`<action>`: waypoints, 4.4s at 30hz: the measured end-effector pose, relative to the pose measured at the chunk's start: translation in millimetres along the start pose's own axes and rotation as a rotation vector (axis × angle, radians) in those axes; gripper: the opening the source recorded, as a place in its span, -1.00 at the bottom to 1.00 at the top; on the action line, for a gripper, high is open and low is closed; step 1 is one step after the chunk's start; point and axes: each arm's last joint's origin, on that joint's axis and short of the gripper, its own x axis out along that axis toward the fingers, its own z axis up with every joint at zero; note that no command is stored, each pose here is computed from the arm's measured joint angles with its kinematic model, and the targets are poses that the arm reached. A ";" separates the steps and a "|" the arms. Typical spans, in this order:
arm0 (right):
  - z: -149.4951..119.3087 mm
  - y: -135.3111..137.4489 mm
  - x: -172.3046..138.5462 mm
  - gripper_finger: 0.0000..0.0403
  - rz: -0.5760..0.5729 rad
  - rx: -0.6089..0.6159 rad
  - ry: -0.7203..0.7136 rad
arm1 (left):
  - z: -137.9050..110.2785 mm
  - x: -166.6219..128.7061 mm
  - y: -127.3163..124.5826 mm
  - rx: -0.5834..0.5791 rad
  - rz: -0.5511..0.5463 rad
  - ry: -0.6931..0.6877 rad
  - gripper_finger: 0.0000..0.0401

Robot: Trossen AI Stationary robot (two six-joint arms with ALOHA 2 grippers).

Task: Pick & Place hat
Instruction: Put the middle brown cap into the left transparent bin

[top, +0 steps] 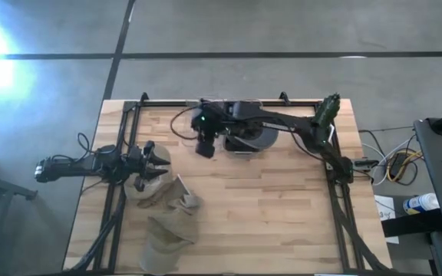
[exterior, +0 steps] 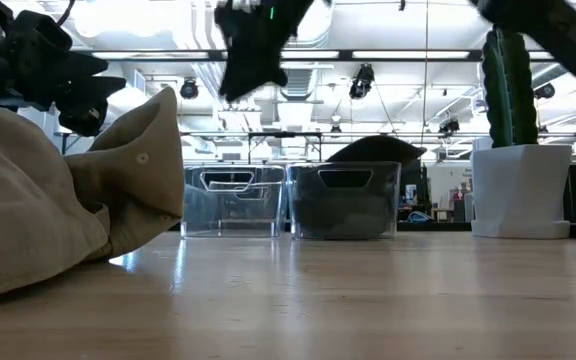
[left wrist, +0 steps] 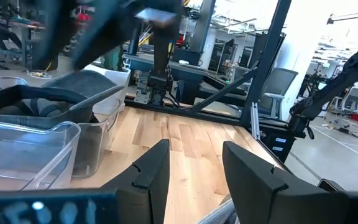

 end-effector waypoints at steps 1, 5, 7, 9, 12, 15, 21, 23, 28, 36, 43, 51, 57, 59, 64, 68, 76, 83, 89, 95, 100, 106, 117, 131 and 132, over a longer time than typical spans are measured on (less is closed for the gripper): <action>-0.4 10.5 -9.0 -0.37 0.016 0.000 0.000 | 0.0 0.0 0.0 0.000 0.000 0.000 -0.29; -10.3 53.8 -28.7 -0.37 0.103 0.048 0.059 | 0.0 0.0 0.0 0.000 0.000 0.000 -0.29; -16.7 72.4 -32.7 -0.37 0.141 0.093 0.102 | 0.3 0.0 -0.1 0.000 -0.001 -0.003 -0.29; -22.2 88.5 -34.1 -0.37 0.156 0.122 0.129 | 2.1 0.0 -0.6 -0.014 -0.009 -0.021 -0.29; -27.2 107.9 -27.1 -0.37 0.171 0.191 0.144 | 9.8 -0.5 -2.8 -0.252 -0.054 -0.092 -0.29; -31.2 119.2 -4.5 -0.37 0.170 0.302 0.161 | 14.9 -1.2 -4.0 -0.618 -0.097 -0.131 -0.29; -32.0 133.3 51.5 -0.37 0.203 0.420 0.093 | 15.5 -1.5 -5.6 -0.901 -0.162 -0.094 -0.29; -38.1 134.3 64.1 -0.37 0.167 0.418 0.116 | 16.8 -1.9 -7.6 -0.895 -0.214 -0.069 -0.29; -46.4 133.0 83.2 -0.37 0.123 0.423 0.148 | 25.3 -4.4 -12.7 -0.864 -0.302 -0.035 -0.29; -45.6 133.1 84.2 -0.37 0.098 0.482 0.132 | 25.4 -4.6 -13.3 -0.842 -0.309 -0.017 -0.29; -29.0 127.5 53.9 -0.37 0.136 0.509 0.060 | 25.4 -4.6 -13.4 -0.822 -0.309 -0.019 -0.29; -35.8 135.7 78.4 -0.37 0.212 0.547 0.100 | 25.8 -4.7 -13.4 -0.808 -0.308 -0.022 -0.29; -37.4 138.2 79.9 -0.37 0.218 0.552 0.101 | 24.5 -4.4 -13.1 -0.809 -0.298 -0.010 -0.29; -39.7 138.5 83.7 -0.37 0.219 0.552 0.102 | 24.6 -4.4 -13.1 -0.804 -0.297 -0.011 -0.29; -48.8 141.0 94.5 -0.30 0.217 0.583 0.120 | 24.5 -4.4 -13.0 -0.805 -0.295 -0.009 -0.29; -61.9 139.4 108.4 -0.22 0.190 0.586 0.144 | 24.4 -4.4 -13.0 -0.805 -0.294 -0.008 -0.29; -75.4 136.1 129.2 -0.27 0.182 0.592 0.105 | 24.4 -4.4 -13.0 -0.805 -0.294 -0.009 -0.29; -78.2 130.2 131.8 -0.88 0.150 0.589 0.099 | 24.6 -4.5 -13.0 -0.813 -0.295 -0.008 -0.29; -66.0 128.4 91.1 -0.92 0.091 0.462 0.186 | 24.8 -4.5 -13.1 -0.829 -0.297 -0.007 -0.29; -48.8 117.6 17.2 -0.93 -0.081 0.409 0.134 | 24.8 -4.5 -13.1 -0.824 -0.297 -0.008 -0.29; -29.4 99.7 -47.3 -0.93 -0.326 0.511 -0.172 | 24.6 -4.5 -13.1 -0.824 -0.296 -0.006 -0.29; -19.3 62.8 -60.4 -0.93 -0.544 0.574 -0.309 | 24.5 -4.4 -13.1 -0.824 -0.295 -0.006 -0.29; -22.1 -20.4 5.8 -0.93 -0.669 0.619 -0.142 | 24.8 -4.5 -13.1 -0.849 -0.296 -0.005 -0.29; 21.8 -34.4 -46.8 -0.94 -0.798 0.684 -0.537 | 24.7 -4.4 -12.8 -0.851 -0.290 -0.008 -0.29; 22.2 -34.4 -45.9 -0.94 -0.799 0.663 -0.530 | 24.7 -4.4 -12.8 -0.852 -0.290 -0.007 -0.29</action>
